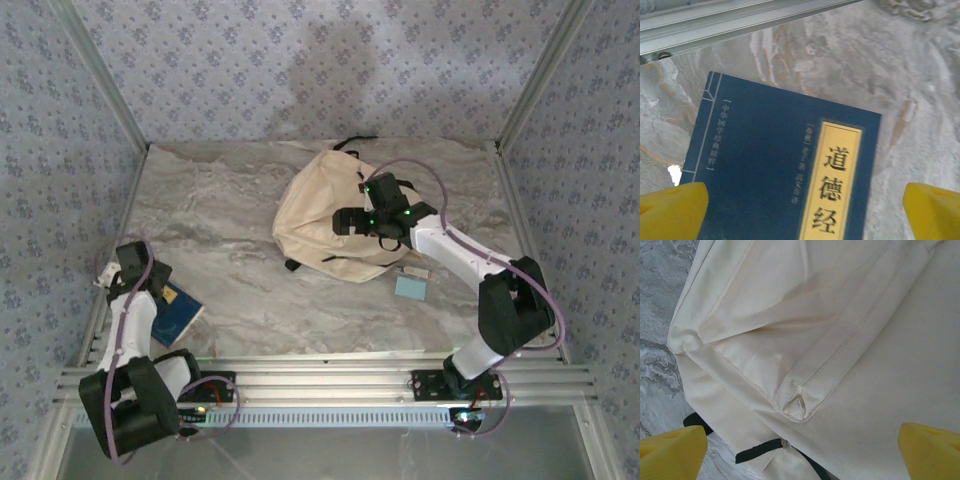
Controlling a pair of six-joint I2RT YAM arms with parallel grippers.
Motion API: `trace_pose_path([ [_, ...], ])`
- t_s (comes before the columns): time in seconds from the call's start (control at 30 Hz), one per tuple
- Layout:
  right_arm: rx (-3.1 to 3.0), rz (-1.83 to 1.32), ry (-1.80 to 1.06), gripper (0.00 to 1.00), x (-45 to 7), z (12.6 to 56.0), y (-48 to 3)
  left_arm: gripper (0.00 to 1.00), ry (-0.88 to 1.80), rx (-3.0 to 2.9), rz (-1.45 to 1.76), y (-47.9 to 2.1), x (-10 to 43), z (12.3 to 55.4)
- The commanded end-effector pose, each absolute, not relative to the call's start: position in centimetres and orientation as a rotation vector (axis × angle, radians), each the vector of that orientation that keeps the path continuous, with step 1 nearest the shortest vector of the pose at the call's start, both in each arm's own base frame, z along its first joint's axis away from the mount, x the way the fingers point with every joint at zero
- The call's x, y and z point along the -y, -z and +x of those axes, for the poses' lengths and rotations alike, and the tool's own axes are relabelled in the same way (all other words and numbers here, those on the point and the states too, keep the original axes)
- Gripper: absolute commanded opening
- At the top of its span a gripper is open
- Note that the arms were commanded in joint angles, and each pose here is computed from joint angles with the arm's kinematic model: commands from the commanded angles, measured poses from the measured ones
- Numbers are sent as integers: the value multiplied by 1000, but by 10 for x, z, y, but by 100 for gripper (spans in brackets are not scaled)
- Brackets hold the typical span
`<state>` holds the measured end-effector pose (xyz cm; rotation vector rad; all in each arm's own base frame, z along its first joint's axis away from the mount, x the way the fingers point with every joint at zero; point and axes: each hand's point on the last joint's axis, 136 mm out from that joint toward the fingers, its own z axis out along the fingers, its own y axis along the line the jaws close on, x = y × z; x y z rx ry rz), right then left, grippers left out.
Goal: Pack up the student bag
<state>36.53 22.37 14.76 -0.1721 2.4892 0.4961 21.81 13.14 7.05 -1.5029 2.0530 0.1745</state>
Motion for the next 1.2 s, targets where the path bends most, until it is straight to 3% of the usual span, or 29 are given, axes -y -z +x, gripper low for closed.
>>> trace_pose_path([
  [0.0,-2488,-200,-474,100,-226,368,-150,100,-159,-2056,-1554,-59,-139,217],
  [0.5,-2506,-207,-499,100,-225,366,-147,100,97,-2173,-1580,-16,-120,239],
  [0.83,-2484,-214,-587,100,-239,365,-153,100,340,-2310,-1283,-26,-17,297],
  [1.17,-2491,-270,-930,78,-319,352,-145,100,577,-2393,-1118,-38,76,340],
])
